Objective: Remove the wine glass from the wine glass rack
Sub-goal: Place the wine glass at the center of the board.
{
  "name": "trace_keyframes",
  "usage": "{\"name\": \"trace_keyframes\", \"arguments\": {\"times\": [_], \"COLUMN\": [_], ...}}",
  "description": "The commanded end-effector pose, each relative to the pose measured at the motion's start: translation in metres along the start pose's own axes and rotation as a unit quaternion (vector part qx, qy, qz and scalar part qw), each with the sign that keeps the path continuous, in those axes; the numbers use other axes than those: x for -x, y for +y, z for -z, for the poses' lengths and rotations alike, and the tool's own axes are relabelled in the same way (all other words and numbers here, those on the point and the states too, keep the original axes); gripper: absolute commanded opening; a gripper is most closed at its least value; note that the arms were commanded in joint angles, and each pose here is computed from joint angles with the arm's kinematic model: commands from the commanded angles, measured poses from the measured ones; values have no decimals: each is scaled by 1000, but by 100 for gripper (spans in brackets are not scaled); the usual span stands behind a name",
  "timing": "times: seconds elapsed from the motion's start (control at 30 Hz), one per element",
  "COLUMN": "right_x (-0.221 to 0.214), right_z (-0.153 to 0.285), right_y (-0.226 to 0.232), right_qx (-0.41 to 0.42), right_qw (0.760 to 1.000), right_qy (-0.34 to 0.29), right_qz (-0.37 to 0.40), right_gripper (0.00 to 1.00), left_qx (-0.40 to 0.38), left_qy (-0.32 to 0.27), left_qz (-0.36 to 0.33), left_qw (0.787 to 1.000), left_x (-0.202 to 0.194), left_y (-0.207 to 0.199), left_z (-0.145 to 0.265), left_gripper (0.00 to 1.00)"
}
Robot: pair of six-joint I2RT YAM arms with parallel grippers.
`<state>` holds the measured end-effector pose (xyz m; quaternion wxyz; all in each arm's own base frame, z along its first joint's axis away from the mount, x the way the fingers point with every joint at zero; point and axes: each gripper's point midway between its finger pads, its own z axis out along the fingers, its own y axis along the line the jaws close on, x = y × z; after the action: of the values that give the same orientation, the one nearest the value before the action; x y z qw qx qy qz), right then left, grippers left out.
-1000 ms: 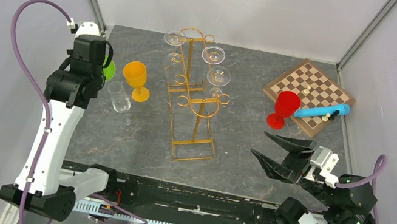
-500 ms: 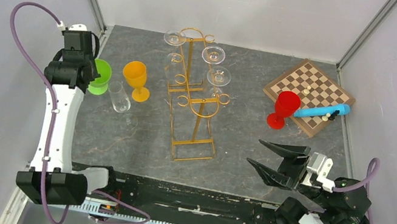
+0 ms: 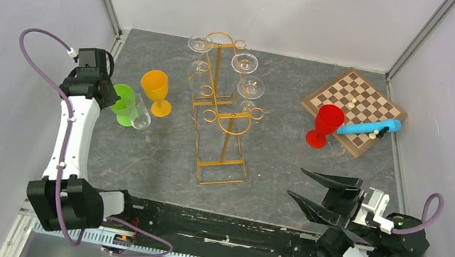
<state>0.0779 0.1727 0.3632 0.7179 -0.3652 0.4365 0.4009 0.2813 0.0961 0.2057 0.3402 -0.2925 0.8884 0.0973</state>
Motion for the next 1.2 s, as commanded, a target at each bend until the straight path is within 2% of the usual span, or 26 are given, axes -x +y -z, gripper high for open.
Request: {"name": "trace_keyframes", "arguments": {"times": [0.0, 0.27, 0.6, 0.73, 0.93, 1.17], "right_x": [-2, -7, -12, -12, -11, -9], "right_z": [4, 7, 7, 7, 6, 4], "right_y": [3, 3, 1, 0, -2, -4], "right_qx": [1, -2, -8, -11, -15, -20], "right_qw": [1000, 1000, 1000, 1000, 1000, 999], "right_qy": [-7, -2, 6, 9, 13, 20], "right_qz": [-12, -13, -15, -18, -18, -19], "right_gripper": [58, 59, 61, 62, 64, 66], "left_qx": [-20, -19, 6, 4, -17, -36], "left_qy": [-11, 25, 39, 41, 23, -17], "left_qz": [52, 79, 78, 77, 83, 88], "left_qw": [998, 996, 996, 996, 996, 995], "left_x": [8, -6, -10, -11, 4, 31], "left_y": [-9, -7, 0, 0, -6, -9], "left_z": [-12, -34, -45, -45, -32, -1], "left_gripper": [2, 2, 3, 16, 43, 59]}}
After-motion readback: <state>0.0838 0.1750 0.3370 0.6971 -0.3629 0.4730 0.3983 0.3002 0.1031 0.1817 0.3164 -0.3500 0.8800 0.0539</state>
